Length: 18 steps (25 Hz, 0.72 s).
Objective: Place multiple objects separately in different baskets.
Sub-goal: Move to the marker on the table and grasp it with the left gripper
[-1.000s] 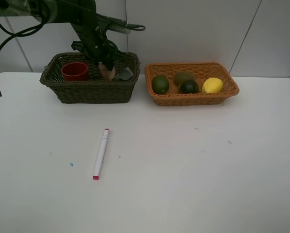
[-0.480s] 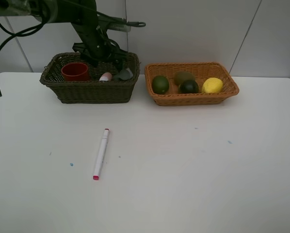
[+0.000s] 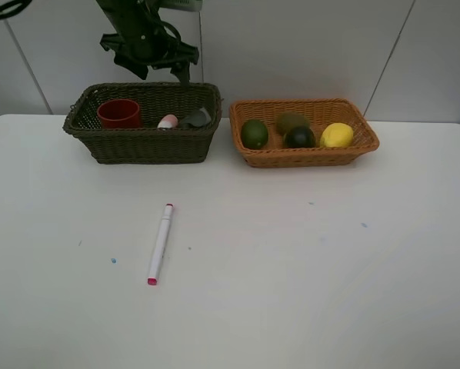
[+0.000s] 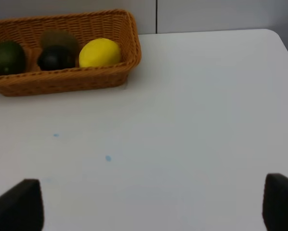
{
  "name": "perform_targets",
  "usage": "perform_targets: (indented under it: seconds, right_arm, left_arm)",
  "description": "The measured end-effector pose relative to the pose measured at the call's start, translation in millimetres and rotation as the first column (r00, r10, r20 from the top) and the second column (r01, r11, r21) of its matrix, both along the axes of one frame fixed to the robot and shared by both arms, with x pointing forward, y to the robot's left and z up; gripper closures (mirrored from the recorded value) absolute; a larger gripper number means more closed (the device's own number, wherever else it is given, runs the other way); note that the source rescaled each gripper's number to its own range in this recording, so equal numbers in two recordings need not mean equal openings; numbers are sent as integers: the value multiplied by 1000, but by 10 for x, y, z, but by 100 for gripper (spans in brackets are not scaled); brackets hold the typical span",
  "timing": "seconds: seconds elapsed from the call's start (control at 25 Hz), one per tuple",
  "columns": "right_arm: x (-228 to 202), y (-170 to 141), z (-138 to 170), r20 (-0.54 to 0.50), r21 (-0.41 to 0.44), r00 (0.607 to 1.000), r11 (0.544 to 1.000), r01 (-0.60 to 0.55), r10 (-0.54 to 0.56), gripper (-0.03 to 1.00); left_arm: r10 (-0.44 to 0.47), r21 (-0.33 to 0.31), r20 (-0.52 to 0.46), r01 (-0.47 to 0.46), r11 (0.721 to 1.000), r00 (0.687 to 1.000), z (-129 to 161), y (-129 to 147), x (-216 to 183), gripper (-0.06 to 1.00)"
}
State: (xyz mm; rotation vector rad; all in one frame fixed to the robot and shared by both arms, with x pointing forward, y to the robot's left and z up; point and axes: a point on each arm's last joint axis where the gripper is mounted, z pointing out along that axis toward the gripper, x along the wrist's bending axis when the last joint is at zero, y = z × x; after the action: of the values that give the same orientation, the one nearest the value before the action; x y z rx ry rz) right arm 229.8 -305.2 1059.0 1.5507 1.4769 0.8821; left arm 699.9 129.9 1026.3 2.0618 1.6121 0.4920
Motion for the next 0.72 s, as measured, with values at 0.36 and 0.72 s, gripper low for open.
perform_targets:
  seconds: [0.36,0.72]
  right_arm:
    - [0,0,0,0,0,1000,1000,0,0,-2]
    - [0,0,0,0,0,1000,1000,0,0,-2]
  left_arm:
    - [49,5,-119,-48,999,992,837,150,-610,-5]
    - [129,-53,-175,-141,989,976,1046,134,-1132,-5]
